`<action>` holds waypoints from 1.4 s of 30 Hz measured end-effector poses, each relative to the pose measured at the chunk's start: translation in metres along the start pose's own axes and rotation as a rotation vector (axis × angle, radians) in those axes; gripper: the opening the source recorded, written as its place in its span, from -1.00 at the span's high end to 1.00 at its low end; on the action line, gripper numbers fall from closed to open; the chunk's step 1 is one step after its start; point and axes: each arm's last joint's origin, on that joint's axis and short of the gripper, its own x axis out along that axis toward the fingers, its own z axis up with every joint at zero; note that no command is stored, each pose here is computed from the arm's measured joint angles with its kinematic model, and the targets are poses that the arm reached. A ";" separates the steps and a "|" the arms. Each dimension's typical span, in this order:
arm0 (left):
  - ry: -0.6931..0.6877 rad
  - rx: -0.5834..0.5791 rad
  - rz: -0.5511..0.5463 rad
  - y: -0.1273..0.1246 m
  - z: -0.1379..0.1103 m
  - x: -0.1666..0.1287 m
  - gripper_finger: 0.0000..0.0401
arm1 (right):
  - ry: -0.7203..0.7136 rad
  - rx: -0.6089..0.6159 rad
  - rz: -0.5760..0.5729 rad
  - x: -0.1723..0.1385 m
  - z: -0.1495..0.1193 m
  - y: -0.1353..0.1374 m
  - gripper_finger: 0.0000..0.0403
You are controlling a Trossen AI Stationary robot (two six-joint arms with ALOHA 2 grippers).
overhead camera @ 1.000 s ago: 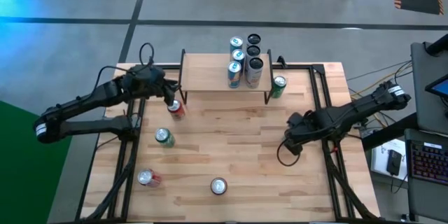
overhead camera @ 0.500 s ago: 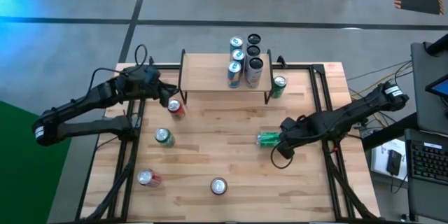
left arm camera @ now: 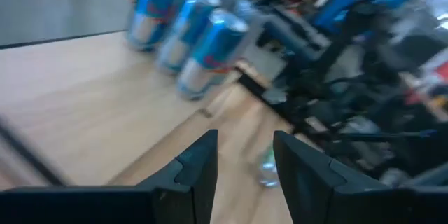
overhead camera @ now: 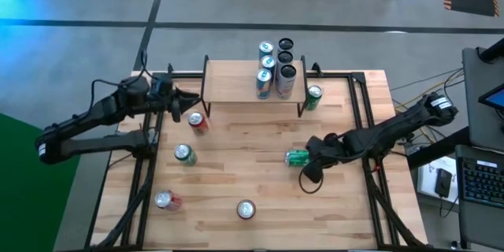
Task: Place canned beverage on shelf
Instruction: Put the bottom right green soda can on the shelf
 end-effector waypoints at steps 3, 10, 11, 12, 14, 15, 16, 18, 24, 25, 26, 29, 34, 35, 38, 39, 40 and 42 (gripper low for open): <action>0.015 -0.024 -0.037 -0.005 0.000 0.001 0.38 | -0.007 -0.088 -0.027 0.005 0.000 0.000 -0.94; 0.051 0.076 0.047 -0.018 0.010 0.000 0.26 | -0.016 -0.195 -0.161 0.017 -0.004 -0.009 -0.94; 0.052 0.084 0.054 -0.019 0.012 0.000 0.24 | -0.004 -0.202 -0.171 0.020 -0.005 -0.010 -0.94; 0.059 0.086 0.057 -0.020 0.014 0.001 0.21 | 0.009 -0.204 -0.181 0.023 -0.006 -0.011 -0.94; 0.072 0.095 0.059 -0.022 0.016 0.004 0.15 | 0.031 -0.208 -0.206 0.030 -0.008 -0.012 -0.94; 0.083 0.103 0.063 -0.022 0.017 0.006 0.11 | 0.040 -0.211 -0.217 0.034 -0.009 -0.012 -0.94; 0.100 0.109 0.070 -0.022 0.016 0.009 0.08 | 0.050 -0.215 -0.232 0.038 -0.010 -0.013 -0.94; 0.140 0.112 0.083 -0.020 0.013 0.016 0.01 | 0.076 -0.211 -0.259 0.046 -0.011 -0.013 -0.94; 0.197 0.114 0.101 -0.020 0.012 0.027 -0.09 | 0.163 -0.135 -0.258 0.062 -0.015 -0.010 -0.82; 0.201 0.121 0.102 -0.021 0.012 0.028 -0.09 | 0.165 -0.127 -0.247 0.063 -0.014 -0.009 -0.77; 0.202 0.129 0.101 -0.021 0.013 0.029 -0.09 | 0.167 -0.124 -0.236 0.064 -0.014 -0.008 -0.72; 0.196 0.160 0.094 -0.024 0.019 0.030 -0.09 | 0.166 -0.120 -0.210 0.064 -0.014 -0.006 -0.54; 0.192 0.204 0.087 -0.029 0.027 0.030 -0.09 | 0.130 -0.102 -0.197 0.056 -0.012 -0.007 -0.27; 0.190 0.210 0.085 -0.030 0.028 0.029 -0.09 | 0.117 -0.104 -0.204 0.054 -0.011 -0.007 -0.25; 0.193 0.217 0.085 -0.031 0.029 0.030 -0.09 | 0.076 -0.122 -0.227 0.047 -0.010 -0.010 -0.23; 0.202 0.212 0.089 -0.030 0.028 0.030 -0.09 | 0.068 -0.129 -0.231 0.045 -0.010 -0.010 -0.26; 0.215 0.205 0.096 -0.029 0.027 0.030 -0.09 | 0.067 -0.131 -0.232 0.043 -0.010 -0.011 -0.29; 0.246 0.191 0.112 -0.028 0.024 0.030 -0.09 | 0.071 -0.126 -0.230 0.039 -0.011 -0.013 -0.39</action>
